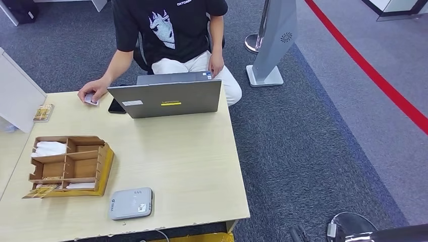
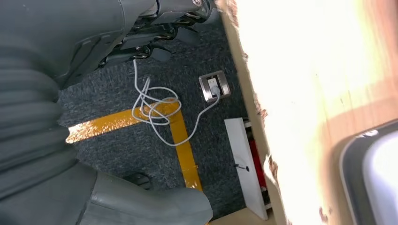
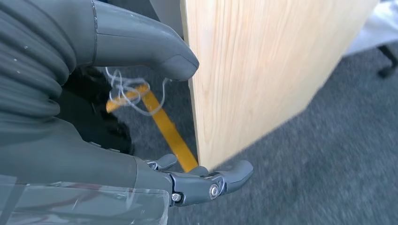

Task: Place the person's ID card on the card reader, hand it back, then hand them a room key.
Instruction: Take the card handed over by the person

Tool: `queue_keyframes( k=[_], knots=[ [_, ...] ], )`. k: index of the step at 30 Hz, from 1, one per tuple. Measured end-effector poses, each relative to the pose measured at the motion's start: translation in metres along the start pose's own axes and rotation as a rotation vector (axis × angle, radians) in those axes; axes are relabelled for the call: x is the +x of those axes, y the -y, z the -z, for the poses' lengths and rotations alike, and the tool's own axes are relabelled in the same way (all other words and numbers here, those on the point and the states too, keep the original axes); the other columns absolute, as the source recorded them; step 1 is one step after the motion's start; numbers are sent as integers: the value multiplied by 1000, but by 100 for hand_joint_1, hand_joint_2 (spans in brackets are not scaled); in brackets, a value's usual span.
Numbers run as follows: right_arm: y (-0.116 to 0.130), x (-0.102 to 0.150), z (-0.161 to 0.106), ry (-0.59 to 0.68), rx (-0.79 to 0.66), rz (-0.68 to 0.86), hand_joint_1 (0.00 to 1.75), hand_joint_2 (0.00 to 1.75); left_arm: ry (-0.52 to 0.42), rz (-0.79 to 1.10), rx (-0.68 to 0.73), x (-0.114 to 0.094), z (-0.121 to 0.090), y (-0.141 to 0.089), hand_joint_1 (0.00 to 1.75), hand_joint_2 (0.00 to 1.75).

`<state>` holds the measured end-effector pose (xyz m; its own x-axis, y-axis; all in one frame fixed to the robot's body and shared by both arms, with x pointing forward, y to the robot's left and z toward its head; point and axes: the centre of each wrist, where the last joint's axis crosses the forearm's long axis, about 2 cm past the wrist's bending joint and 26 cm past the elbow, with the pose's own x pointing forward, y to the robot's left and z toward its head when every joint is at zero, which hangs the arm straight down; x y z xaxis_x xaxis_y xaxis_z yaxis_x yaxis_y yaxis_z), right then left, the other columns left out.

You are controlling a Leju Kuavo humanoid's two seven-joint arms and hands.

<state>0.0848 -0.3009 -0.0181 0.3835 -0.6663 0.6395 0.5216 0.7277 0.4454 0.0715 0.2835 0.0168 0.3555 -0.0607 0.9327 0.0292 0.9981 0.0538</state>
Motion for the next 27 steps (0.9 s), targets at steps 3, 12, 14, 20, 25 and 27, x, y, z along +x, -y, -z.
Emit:
queue_keyframes(
  k=[3, 12, 14, 20, 25, 27],
  knots=[
    [2, -2, -3, 12, -4, -4, 0, 175, 48, 24, 46, 17, -14, 4, 0, 175],
    [-2, -3, -2, 9, 19, 9, 0, 175, 195, 76, -3, 80, 23, 9, 0, 175],
    [-2, -3, -1, 6, 25, 11, 0, 175, 99, 93, -10, 69, 29, 8, 0, 175],
    [-3, -3, 2, 4, 14, 41, 0, 175, -28, 131, 33, 24, 43, -4, 0, 175],
    [-2, -5, 1, 8, 2, 52, 0, 175, -37, 137, 63, 14, 46, -11, 0, 175],
    [-1, -5, 1, 11, -6, 56, 0, 175, -14, 130, 79, 14, 46, -12, 0, 175]
  ],
)
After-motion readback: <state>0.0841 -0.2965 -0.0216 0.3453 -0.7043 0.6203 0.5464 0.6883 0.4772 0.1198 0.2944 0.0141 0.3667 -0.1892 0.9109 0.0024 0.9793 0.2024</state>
